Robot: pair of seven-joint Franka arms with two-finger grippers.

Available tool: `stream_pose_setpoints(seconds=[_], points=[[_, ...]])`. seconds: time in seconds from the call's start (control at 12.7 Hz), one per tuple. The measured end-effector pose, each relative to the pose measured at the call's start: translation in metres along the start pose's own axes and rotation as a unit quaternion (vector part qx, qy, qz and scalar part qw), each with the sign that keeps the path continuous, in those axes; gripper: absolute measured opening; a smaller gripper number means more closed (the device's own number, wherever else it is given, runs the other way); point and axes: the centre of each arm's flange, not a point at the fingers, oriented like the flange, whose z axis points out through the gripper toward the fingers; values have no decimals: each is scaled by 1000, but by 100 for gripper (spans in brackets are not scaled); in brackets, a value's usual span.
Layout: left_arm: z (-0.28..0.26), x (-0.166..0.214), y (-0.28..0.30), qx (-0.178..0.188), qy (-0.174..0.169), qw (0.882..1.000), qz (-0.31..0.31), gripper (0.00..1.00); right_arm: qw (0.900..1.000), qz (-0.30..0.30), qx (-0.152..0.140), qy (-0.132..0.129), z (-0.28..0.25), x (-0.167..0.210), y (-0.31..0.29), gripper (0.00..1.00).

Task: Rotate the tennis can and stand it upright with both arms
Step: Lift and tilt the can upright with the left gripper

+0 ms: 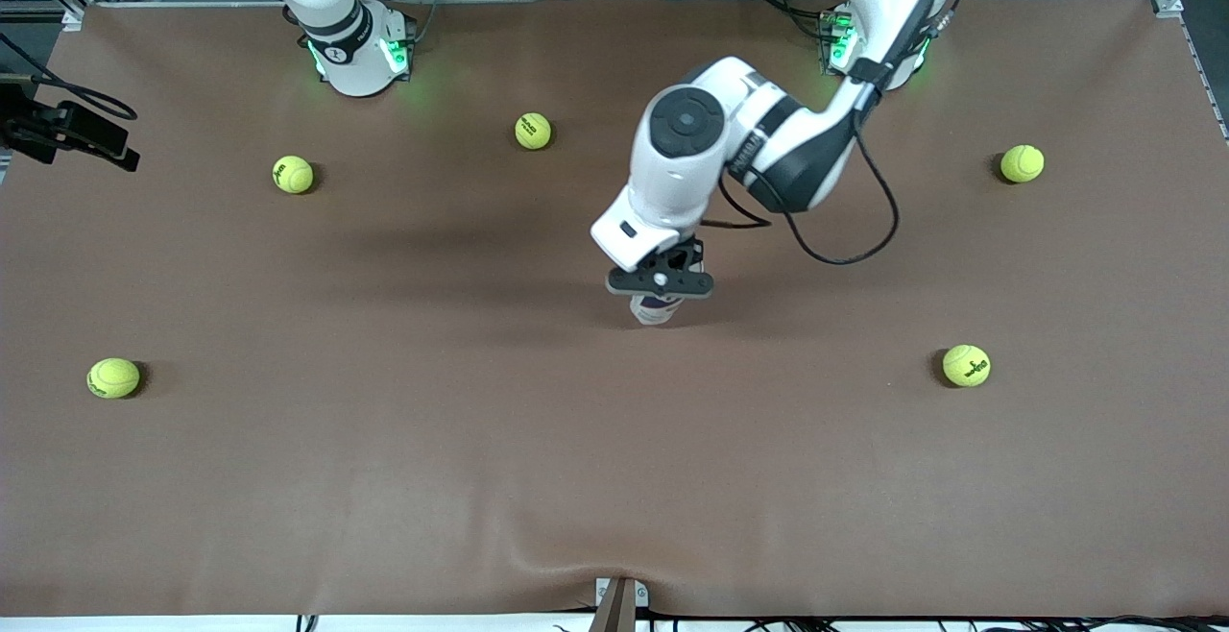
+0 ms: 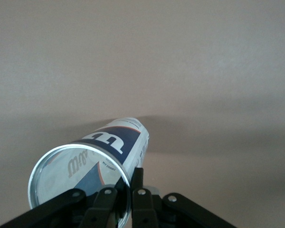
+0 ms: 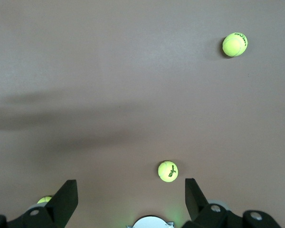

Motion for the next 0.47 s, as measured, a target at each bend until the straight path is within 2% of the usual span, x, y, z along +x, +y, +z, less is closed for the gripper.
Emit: stream_pose_setpoints(seconds=[0.32,0.47], points=[[33,-16,20,30,-6,1000,5,4,1000,-1,0,-2,2,1,-2,100],[40,-14,24,30,-7,999,7,10,1000,-1,0,-2,2,1,-2,100]])
